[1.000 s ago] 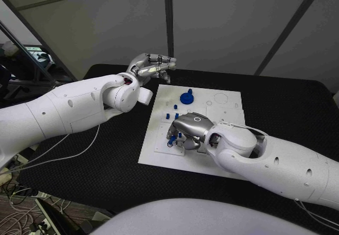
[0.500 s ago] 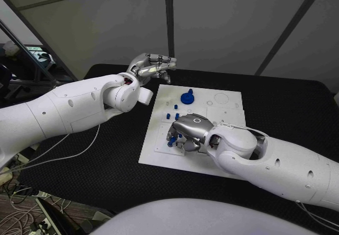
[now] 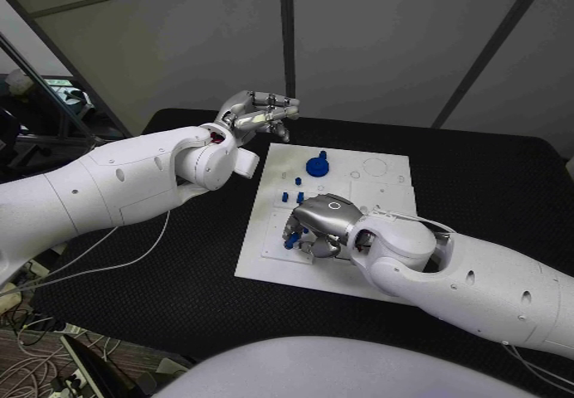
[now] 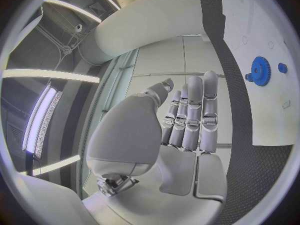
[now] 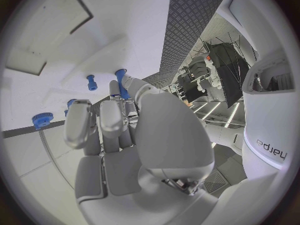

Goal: Assemble the parts on the task board

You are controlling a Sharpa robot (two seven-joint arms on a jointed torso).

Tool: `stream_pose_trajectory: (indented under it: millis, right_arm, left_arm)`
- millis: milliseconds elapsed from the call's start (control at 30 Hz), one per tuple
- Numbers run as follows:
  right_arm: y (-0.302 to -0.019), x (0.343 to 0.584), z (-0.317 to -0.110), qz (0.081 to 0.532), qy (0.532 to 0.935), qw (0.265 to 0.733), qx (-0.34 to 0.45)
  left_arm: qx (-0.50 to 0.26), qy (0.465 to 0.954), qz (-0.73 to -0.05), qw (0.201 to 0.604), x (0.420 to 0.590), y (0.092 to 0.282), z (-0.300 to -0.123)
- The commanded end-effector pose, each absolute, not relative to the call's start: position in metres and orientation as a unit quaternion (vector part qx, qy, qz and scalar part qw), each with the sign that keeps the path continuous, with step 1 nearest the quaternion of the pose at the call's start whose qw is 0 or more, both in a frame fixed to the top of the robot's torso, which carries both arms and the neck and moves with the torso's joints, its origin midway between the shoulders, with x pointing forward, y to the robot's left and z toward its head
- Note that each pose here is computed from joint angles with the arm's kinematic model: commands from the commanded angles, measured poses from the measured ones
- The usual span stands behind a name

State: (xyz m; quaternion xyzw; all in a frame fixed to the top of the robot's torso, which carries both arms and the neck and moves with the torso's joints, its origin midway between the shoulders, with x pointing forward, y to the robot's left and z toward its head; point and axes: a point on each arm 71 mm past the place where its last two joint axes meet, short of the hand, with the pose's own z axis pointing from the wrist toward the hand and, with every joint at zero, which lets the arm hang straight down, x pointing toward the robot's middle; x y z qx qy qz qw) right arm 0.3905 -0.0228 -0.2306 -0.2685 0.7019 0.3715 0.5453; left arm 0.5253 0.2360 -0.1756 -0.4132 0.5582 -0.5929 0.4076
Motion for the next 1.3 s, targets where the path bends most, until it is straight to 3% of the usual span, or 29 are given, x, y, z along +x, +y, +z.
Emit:
stream_pose_trajectory:
  millis: [33, 667, 1300]
  right_arm:
    - [-0.024, 0.393, -0.231, 0.363, 0.702, 0.550, -0.270]
    - [-0.021, 0.390, -0.240, 0.355, 0.715, 0.531, -0.283]
    - [-0.021, 0.385, -0.233, 0.394, 0.684, 0.555, -0.262]
  left_arm:
    - [-0.411, 0.558, -0.597, 0.403, 0.525, 0.235, -0.174]
    - [-0.412, 0.559, -0.597, 0.403, 0.525, 0.235, -0.174]
    - [-0.412, 0.561, -0.596, 0.399, 0.526, 0.234, -0.175]
